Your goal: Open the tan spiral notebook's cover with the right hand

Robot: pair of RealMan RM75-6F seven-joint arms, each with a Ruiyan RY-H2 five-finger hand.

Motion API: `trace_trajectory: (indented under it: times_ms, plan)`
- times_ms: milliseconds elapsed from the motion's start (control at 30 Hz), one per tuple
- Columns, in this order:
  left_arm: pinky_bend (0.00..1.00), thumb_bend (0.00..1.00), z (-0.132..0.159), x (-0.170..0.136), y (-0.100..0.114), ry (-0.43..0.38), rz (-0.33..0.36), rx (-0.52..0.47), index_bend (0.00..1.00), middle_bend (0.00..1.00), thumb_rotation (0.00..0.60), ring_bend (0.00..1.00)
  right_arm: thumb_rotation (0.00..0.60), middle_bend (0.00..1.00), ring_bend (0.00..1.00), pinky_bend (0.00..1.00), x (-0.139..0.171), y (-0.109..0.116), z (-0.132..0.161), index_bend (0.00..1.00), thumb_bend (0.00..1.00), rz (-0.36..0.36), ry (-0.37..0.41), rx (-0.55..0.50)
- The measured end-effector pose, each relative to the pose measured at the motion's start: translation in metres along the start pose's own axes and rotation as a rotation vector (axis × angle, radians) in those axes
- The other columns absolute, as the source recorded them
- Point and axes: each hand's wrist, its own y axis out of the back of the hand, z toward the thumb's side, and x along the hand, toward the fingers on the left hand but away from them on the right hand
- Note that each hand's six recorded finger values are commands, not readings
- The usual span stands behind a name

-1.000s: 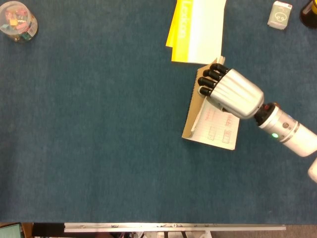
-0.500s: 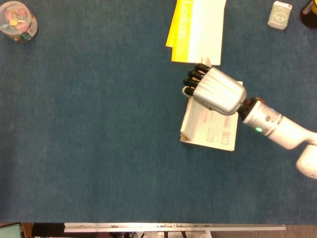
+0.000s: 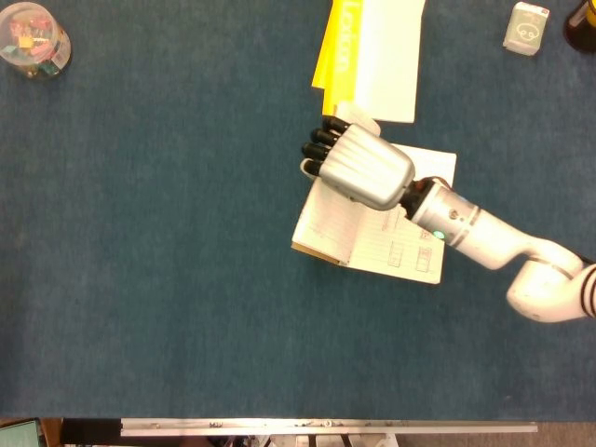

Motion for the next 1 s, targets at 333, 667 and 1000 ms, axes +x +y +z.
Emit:
trace_trajectory:
  times_ms: [333, 667, 1000]
  plan:
    - [0.17, 0.51, -0.002, -0.001, 0.000, 0.005, -0.004, -0.005, 0.28, 0.25, 0.600, 0.15, 0.600, 0.32, 0.22, 0.23, -0.028, -0.016, 0.009, 0.42, 0.41, 0.002, -0.006, 0.001]
    - [0.17, 0.51, -0.001, -0.002, 0.000, 0.001, -0.009, -0.014, 0.28, 0.25, 0.600, 0.15, 0.600, 0.19, 0.12, 0.12, -0.045, -0.027, 0.013, 0.21, 0.36, 0.010, -0.039, -0.005]
    - [0.17, 0.51, -0.003, -0.004, 0.003, 0.011, -0.005, -0.021, 0.28, 0.25, 0.600, 0.15, 0.600, 0.17, 0.10, 0.12, -0.049, -0.031, 0.014, 0.18, 0.32, 0.010, -0.044, 0.005]
